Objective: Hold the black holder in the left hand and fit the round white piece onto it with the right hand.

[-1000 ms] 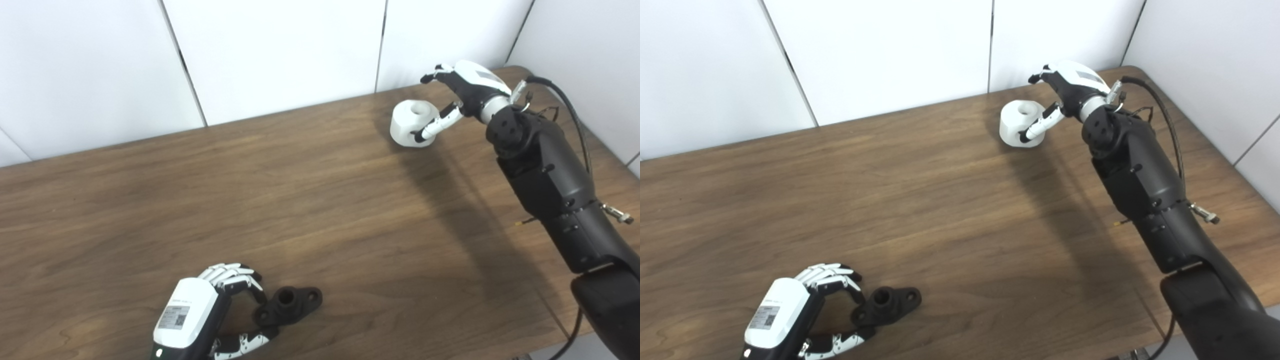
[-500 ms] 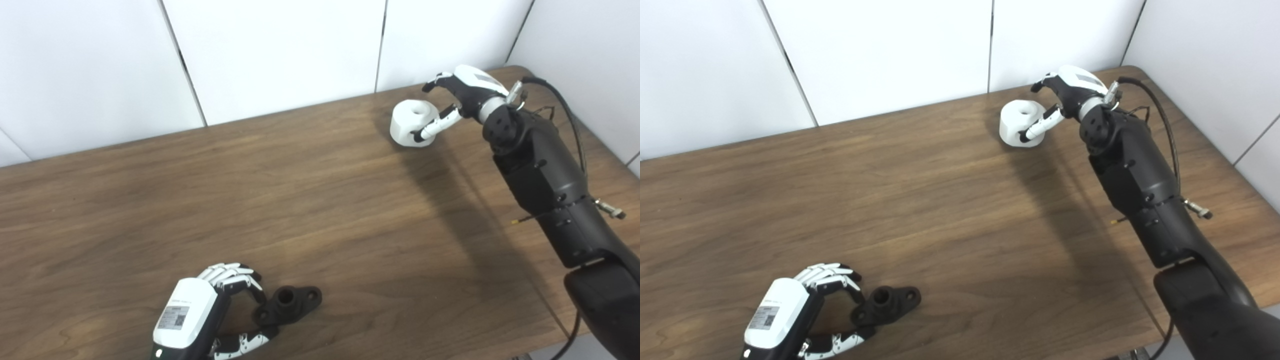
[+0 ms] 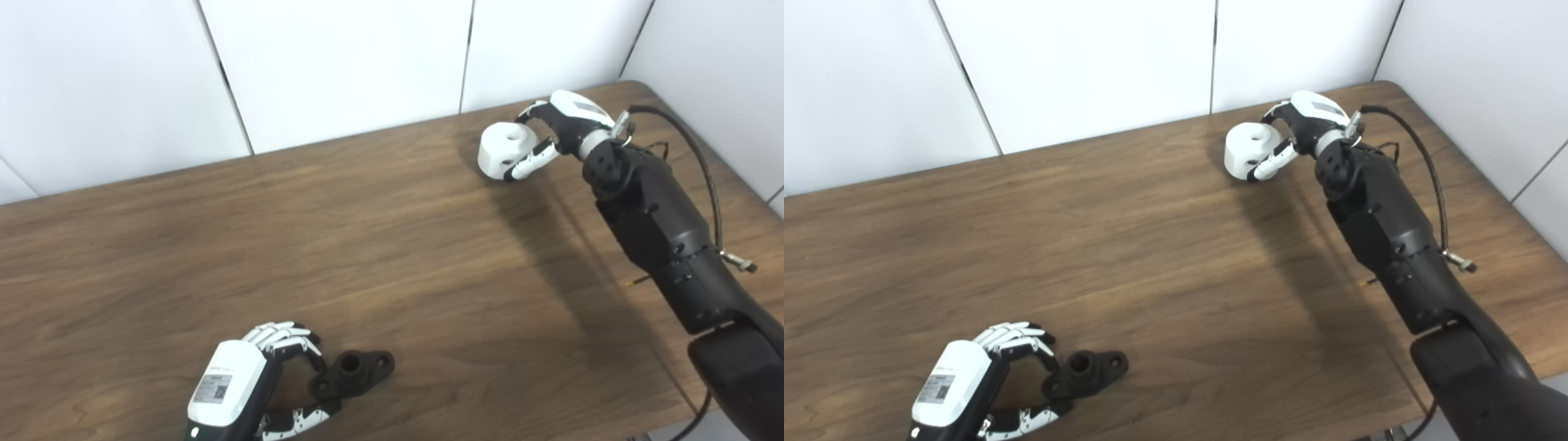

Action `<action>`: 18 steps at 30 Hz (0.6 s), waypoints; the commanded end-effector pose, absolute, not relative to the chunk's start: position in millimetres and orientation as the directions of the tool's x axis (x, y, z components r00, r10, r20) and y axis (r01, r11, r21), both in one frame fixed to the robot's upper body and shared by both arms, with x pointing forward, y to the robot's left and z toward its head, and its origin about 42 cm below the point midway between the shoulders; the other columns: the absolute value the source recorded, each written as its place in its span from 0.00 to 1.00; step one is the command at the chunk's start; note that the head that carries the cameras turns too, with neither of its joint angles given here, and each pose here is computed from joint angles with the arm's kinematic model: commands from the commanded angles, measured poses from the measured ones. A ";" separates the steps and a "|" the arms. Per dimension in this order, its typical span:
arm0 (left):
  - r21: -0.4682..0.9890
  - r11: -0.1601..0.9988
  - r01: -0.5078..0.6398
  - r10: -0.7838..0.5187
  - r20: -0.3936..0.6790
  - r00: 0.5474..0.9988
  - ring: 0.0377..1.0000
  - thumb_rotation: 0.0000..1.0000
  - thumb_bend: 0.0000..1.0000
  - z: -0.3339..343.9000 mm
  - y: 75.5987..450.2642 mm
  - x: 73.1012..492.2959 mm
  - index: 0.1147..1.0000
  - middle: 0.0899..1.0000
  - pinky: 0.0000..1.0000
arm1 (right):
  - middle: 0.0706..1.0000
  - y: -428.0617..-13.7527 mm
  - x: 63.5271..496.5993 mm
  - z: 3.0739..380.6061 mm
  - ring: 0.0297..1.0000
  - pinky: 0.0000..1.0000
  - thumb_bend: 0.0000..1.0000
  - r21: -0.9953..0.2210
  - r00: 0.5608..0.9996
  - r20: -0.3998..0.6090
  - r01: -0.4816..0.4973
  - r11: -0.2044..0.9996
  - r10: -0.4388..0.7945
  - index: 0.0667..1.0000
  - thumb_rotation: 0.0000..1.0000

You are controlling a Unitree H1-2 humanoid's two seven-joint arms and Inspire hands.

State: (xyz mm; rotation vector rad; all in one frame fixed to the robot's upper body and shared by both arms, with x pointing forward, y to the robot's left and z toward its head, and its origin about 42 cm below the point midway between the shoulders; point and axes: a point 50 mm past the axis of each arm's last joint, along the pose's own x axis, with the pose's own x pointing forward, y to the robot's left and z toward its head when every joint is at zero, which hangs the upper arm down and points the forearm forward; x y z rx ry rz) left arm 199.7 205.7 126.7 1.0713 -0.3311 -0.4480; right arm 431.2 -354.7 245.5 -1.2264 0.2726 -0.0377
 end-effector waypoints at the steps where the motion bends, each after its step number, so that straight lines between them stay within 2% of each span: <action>1: 0.903 0.363 0.229 -0.488 -0.026 0.873 0.78 0.04 0.52 118.6 215.4 195.6 0.42 0.68 0.79 | 0.94 -363.6 435.9 275.0 1.00 0.88 0.88 -0.950 0.979 -0.091 -0.030 0.309 -0.185 0.73 0.27; 18: 0.903 0.362 0.231 -0.490 -0.026 0.871 0.77 0.04 0.52 117.3 213.5 194.0 0.42 0.68 0.78 | 0.93 -366.8 436.3 278.8 1.00 0.86 0.86 -0.949 0.984 -0.061 -0.004 0.314 -0.170 0.69 0.29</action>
